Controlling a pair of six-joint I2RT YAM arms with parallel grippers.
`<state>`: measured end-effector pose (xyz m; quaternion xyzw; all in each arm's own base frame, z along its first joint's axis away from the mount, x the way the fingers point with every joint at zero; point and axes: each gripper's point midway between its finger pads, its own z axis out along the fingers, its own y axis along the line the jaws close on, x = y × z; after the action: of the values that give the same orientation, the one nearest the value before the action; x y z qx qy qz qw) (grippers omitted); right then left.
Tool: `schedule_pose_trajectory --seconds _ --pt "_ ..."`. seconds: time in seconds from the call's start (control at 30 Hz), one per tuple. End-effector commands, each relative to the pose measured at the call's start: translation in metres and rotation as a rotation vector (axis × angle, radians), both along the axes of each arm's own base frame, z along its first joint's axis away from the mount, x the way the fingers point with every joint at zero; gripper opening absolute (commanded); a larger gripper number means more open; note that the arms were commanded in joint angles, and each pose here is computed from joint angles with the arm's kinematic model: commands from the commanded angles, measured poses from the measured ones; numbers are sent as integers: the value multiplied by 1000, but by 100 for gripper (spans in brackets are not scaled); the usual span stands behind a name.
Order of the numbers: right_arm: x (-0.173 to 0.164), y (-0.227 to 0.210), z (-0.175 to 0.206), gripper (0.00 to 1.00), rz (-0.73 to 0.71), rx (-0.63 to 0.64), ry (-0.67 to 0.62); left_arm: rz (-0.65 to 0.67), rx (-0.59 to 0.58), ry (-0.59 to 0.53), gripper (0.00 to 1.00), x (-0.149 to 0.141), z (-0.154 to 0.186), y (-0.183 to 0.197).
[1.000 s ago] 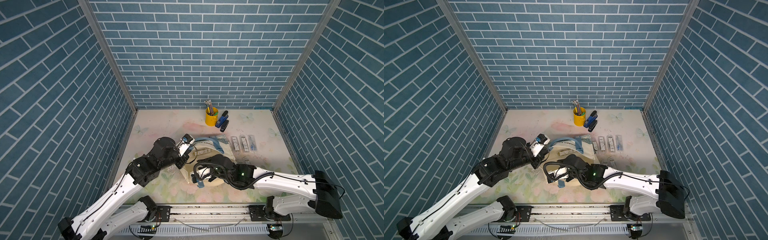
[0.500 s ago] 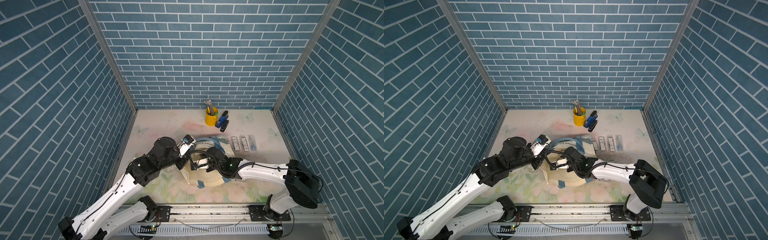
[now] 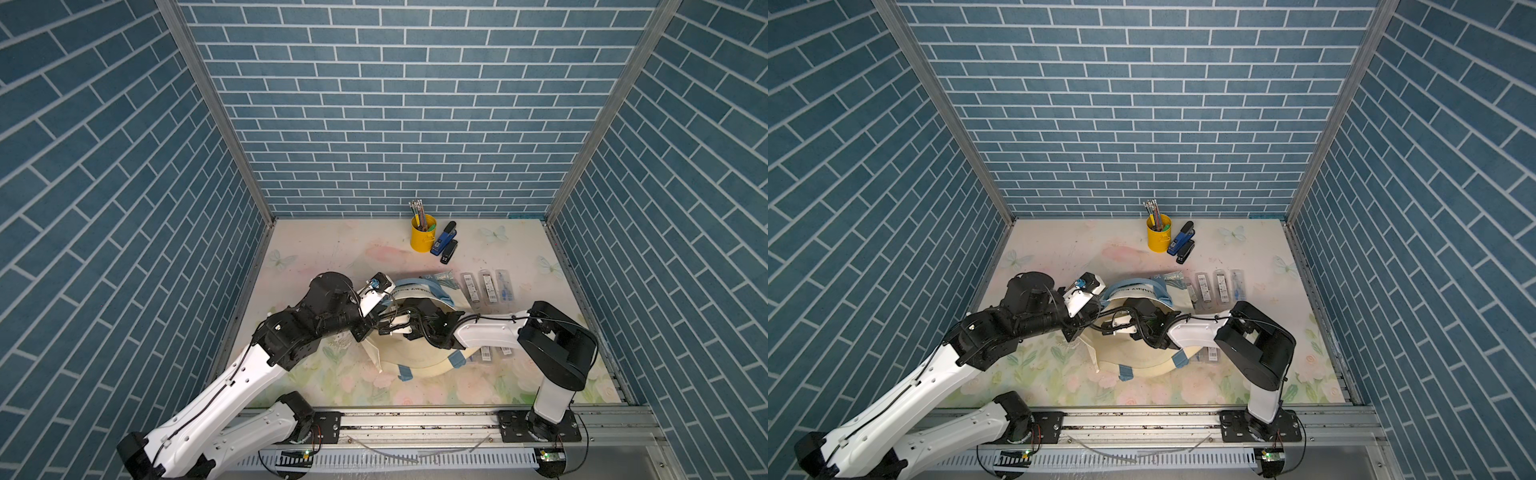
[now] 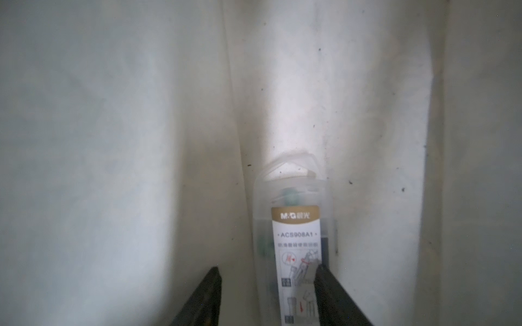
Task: Take out the compass set from the canvas bag
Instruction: Pick up the compass set from the canvas bag.
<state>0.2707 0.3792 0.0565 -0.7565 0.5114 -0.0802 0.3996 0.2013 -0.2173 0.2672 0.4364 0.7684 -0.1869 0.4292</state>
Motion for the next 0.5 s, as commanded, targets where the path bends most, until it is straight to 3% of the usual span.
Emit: schedule_pose_trajectory --seconds 0.0,0.2,0.47 --pt "17 20 18 59 10 55 -44 -97 -46 -16 0 -13 17 -10" --pt "33 29 11 67 -34 63 -16 -135 -35 -3 0 -20 8 -11" --pt "34 22 -21 64 -115 -8 143 -141 -1 -28 0 -20 1 -7"
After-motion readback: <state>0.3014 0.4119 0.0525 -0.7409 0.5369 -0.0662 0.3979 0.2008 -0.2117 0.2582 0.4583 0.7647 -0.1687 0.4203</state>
